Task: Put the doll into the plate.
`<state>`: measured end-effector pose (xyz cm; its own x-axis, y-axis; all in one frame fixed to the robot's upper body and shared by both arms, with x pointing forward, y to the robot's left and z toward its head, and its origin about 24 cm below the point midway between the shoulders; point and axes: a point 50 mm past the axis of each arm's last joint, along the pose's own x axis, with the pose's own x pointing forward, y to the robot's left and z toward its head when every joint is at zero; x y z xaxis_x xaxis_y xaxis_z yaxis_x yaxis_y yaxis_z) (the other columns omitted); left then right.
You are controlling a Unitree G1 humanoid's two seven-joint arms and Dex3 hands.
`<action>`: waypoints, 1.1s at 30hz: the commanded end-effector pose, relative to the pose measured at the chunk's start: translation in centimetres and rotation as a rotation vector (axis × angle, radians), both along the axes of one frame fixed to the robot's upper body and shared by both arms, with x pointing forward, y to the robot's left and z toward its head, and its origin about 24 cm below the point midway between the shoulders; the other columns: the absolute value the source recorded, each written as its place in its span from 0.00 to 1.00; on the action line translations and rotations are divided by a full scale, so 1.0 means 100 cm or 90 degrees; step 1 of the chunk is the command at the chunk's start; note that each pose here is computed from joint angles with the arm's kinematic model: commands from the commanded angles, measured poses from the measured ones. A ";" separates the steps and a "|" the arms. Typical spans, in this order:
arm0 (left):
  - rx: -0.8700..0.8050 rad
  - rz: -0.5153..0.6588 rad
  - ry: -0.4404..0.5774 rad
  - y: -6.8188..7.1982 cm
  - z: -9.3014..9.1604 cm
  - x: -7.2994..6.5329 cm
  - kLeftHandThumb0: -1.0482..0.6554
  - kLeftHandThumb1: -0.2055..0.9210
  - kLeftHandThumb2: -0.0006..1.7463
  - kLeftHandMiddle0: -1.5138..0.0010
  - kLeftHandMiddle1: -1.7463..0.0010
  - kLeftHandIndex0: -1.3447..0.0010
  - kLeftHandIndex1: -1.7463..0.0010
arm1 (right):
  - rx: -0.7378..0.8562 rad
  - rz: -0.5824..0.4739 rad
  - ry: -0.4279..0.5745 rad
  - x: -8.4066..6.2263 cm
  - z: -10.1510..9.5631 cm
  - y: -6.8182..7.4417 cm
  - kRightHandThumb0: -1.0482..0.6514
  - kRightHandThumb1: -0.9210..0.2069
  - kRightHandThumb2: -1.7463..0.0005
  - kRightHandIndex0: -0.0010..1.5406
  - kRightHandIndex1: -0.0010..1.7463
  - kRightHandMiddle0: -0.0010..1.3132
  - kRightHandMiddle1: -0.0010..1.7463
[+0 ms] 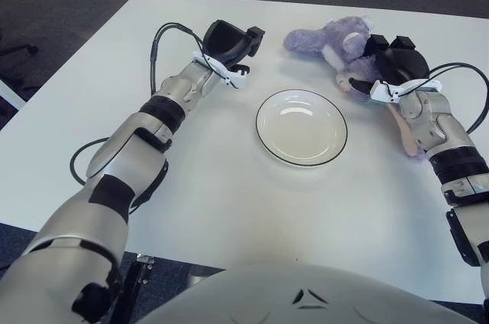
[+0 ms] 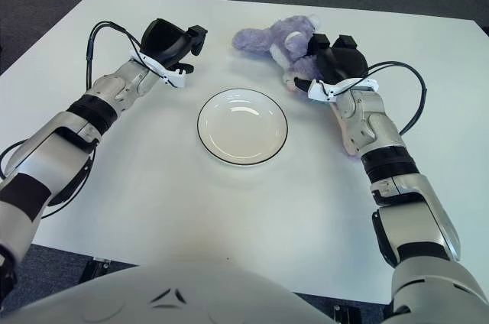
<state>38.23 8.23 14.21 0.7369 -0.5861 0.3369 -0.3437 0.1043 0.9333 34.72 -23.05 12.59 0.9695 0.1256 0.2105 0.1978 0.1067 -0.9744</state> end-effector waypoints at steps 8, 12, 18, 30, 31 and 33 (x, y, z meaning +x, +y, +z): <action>0.005 0.006 0.004 0.003 -0.003 -0.001 0.31 0.37 0.83 0.09 0.00 0.47 0.00 | -0.045 0.034 -0.071 -0.008 -0.017 -0.003 0.62 0.80 0.13 0.56 0.78 0.59 1.00; 0.011 0.003 -0.007 0.003 -0.003 -0.001 0.31 0.37 0.83 0.09 0.00 0.48 0.00 | -0.039 0.045 -0.078 -0.008 -0.018 -0.003 0.62 0.82 0.12 0.60 0.75 0.57 1.00; 0.014 0.004 -0.010 0.003 -0.003 -0.001 0.31 0.37 0.83 0.09 0.00 0.48 0.00 | 0.010 0.053 -0.062 -0.006 -0.019 -0.006 0.62 0.84 0.08 0.61 0.82 0.54 1.00; 0.005 0.006 0.006 0.004 -0.005 -0.001 0.31 0.37 0.83 0.09 0.00 0.48 0.00 | 0.128 0.027 -0.011 -0.004 -0.015 -0.008 0.62 0.82 0.07 0.58 0.91 0.48 1.00; 0.007 0.006 0.006 0.004 -0.005 -0.001 0.31 0.37 0.83 0.09 0.00 0.48 0.00 | 0.138 0.023 -0.007 -0.004 -0.013 -0.008 0.62 0.82 0.06 0.58 0.91 0.48 1.00; 0.011 0.007 0.005 0.004 -0.005 -0.001 0.31 0.37 0.83 0.09 0.00 0.48 0.00 | 0.151 0.018 -0.001 -0.003 -0.010 -0.007 0.62 0.82 0.06 0.58 0.92 0.48 1.00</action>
<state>38.14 8.26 13.96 0.7366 -0.5895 0.3316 -0.3447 0.0946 0.9339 34.67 -23.72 12.45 0.9456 0.1276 0.2993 0.2504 0.3023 -0.9197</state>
